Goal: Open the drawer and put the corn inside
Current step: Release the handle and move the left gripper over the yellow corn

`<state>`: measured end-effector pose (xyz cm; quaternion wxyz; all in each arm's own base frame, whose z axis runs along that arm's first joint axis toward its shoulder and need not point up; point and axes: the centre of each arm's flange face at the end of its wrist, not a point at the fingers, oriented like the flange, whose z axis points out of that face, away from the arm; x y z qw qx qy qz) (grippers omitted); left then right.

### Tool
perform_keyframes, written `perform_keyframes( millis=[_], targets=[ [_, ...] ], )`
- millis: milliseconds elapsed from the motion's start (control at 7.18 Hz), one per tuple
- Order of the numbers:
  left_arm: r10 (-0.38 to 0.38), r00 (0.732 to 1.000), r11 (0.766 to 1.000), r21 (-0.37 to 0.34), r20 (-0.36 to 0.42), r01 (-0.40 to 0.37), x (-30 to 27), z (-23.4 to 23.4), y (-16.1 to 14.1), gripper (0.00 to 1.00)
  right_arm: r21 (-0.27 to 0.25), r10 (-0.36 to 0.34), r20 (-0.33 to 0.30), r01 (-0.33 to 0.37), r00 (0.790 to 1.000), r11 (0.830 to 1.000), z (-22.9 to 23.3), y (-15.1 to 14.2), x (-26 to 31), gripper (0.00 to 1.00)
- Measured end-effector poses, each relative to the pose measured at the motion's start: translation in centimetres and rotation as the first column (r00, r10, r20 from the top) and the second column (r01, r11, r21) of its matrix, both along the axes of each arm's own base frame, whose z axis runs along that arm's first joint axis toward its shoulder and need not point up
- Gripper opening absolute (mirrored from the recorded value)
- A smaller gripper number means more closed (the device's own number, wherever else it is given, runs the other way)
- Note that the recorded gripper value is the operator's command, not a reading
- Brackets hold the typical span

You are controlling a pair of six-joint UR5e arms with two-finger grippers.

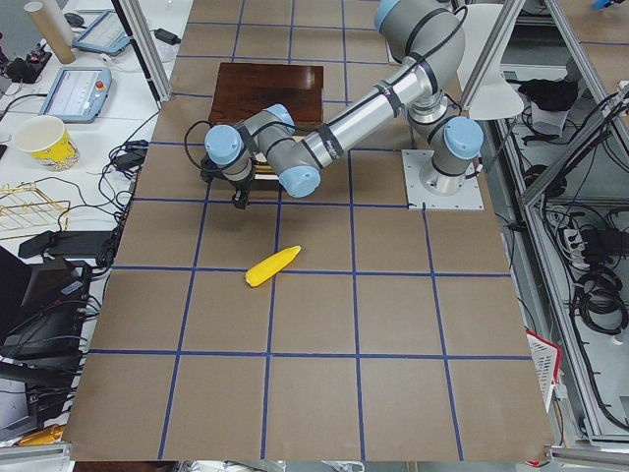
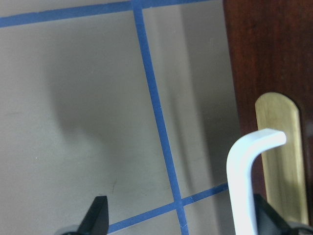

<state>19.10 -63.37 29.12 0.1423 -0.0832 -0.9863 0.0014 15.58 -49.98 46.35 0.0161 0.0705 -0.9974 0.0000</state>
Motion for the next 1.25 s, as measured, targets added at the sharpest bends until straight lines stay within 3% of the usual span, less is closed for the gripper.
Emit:
perform_keyframes(
  millis=[696, 835, 1114, 1253],
  targets=[
    [0.121, 0.99, 0.991, -0.063, 0.066, -0.117, 1.7, 7.0, 0.6, 1.0, 0.0, -0.001, 0.0, 0.001, 1.0, 1.0, 0.0, 0.0, -0.1, 1.0],
    [0.188, 0.979, 0.982, -0.053, 0.075, -0.184, 4.9, 6.8, 1.6, 1.0, 0.0, -0.001, 0.0, 0.001, 1.0, 1.0, 0.0, 0.0, -0.1, 1.0],
    [0.356, 0.931, 0.934, -0.024, 0.081, -0.355, 10.5, 5.1, 3.4, 1.0, 0.0, -0.001, 0.0, 0.001, 1.0, 1.0, 0.0, 0.0, -0.1, 1.0],
    [0.401, 0.912, 0.916, -0.019, 0.089, -0.401, 11.9, 4.3, 3.7, 1.0, 0.0, -0.001, 0.0, 0.001, 1.0, 1.0, 0.0, 0.0, 0.0, 1.0]
  ],
)
